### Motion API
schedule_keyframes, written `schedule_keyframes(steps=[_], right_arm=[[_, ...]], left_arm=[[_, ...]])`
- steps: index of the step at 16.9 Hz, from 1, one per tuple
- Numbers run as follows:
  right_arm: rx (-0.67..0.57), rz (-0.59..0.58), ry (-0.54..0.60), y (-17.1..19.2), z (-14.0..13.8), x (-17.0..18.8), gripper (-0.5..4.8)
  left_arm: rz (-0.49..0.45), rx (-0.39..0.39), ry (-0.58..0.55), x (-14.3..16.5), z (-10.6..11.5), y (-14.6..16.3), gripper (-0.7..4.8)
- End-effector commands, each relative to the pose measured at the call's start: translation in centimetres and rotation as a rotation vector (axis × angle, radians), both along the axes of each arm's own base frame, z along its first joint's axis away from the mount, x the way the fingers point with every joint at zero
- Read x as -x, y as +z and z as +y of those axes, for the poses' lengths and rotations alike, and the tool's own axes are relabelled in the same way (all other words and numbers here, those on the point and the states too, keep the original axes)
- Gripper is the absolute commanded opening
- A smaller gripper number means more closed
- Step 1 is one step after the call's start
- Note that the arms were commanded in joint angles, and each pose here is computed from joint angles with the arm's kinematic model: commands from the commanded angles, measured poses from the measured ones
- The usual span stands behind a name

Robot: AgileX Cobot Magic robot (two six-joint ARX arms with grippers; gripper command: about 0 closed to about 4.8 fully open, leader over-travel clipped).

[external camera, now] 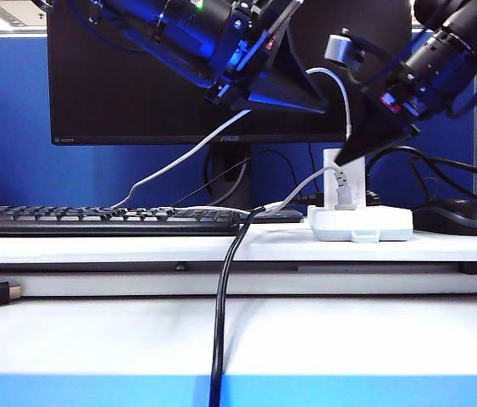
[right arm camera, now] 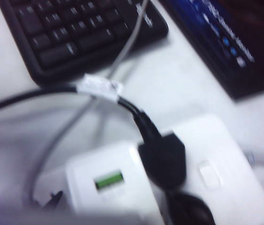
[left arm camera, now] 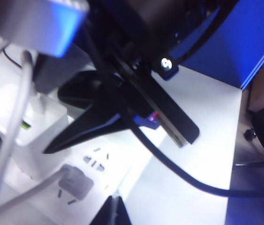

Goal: Unplug the white charger from the socket, then place it next to the socket.

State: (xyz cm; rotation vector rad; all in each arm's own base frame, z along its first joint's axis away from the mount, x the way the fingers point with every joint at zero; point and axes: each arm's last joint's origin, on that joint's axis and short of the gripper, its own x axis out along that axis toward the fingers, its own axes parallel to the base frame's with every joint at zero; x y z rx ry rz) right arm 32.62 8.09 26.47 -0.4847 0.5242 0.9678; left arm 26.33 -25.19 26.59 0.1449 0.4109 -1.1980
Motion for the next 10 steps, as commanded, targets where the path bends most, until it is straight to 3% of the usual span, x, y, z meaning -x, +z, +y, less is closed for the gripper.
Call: schedule_keyframes(steps=[1,5,10], right_arm=[[-0.013,-0.018,0.019,0.1,0.2,-0.2,2.65],[-0.007,0.016,0.027,-1.0,0.6,-0.7,2.59],[0.017,0.016,0.005,-1.2,0.5,-0.8,1.97]], left_arm=[[0.011,-0.011,-0.005,0.0,0.1,-0.1,-0.04],[-0.021,-0.034,-0.014,-0.2,-0.1,-0.6,-0.04],[0.008,-0.052,-0.022,-0.7,-0.6,-2.1,-0.04]])
